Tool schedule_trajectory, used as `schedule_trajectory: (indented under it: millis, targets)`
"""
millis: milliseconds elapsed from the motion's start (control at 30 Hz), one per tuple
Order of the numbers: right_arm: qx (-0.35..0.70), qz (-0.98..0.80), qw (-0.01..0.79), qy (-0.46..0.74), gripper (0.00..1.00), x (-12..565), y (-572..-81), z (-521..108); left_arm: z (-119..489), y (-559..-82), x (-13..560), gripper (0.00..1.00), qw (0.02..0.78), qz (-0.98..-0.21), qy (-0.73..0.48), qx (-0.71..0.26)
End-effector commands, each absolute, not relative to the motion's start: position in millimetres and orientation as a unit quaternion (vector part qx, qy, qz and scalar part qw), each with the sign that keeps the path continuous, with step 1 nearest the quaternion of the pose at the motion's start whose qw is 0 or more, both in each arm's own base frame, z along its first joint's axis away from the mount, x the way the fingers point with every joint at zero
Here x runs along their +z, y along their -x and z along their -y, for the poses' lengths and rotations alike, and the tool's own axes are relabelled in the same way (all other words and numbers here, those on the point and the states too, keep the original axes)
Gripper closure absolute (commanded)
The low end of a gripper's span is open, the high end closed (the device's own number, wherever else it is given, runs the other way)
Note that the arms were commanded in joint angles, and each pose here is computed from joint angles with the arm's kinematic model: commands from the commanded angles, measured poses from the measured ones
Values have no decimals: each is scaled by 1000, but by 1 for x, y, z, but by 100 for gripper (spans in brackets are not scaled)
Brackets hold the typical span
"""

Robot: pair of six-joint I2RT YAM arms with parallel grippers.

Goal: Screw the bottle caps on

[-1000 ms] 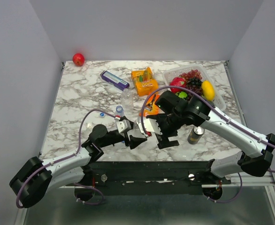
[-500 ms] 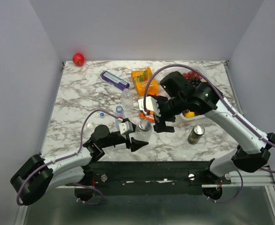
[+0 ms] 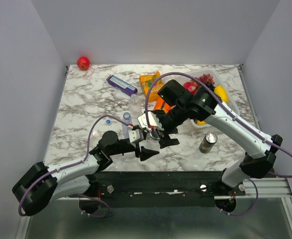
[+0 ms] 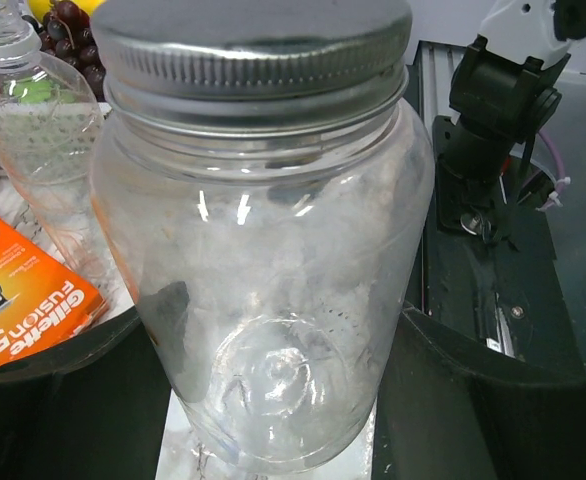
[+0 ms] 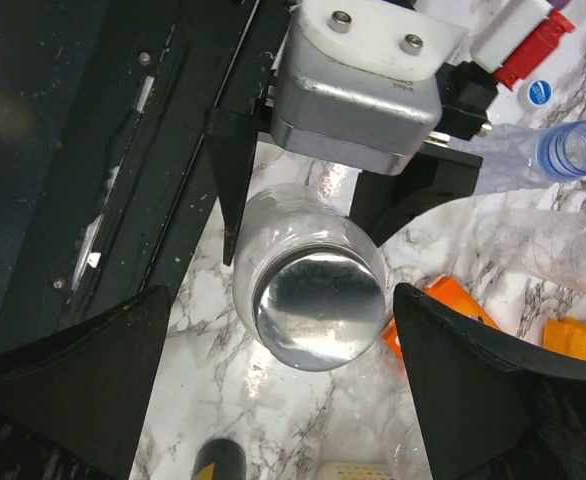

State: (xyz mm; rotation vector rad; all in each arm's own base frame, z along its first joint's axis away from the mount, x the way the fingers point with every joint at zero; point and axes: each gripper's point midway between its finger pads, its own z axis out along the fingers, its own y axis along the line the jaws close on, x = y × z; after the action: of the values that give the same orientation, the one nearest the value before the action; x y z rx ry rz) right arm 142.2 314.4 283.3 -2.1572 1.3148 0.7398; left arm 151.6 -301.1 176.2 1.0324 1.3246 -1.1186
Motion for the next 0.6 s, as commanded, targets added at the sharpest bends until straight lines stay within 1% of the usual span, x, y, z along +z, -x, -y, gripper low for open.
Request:
schedule_trajectory:
  millis: [0,233,400,567]
  targets:
    - [283,-468,231,805,0,274,-131,-311,306,-151,187,100,539,-538,-445,-471]
    - [258,-486,214,807,0,258,-132,-297,303,-159,193,100,553,-545,-424,-467]
    - [248,-502,204,803,0,252,-129,-286,296,-175,195,100,566,-562,-393,-458]
    - [252,-510,227,790,0,259,-129,-288,290,-186,192,100,570,-574,-381,-449]
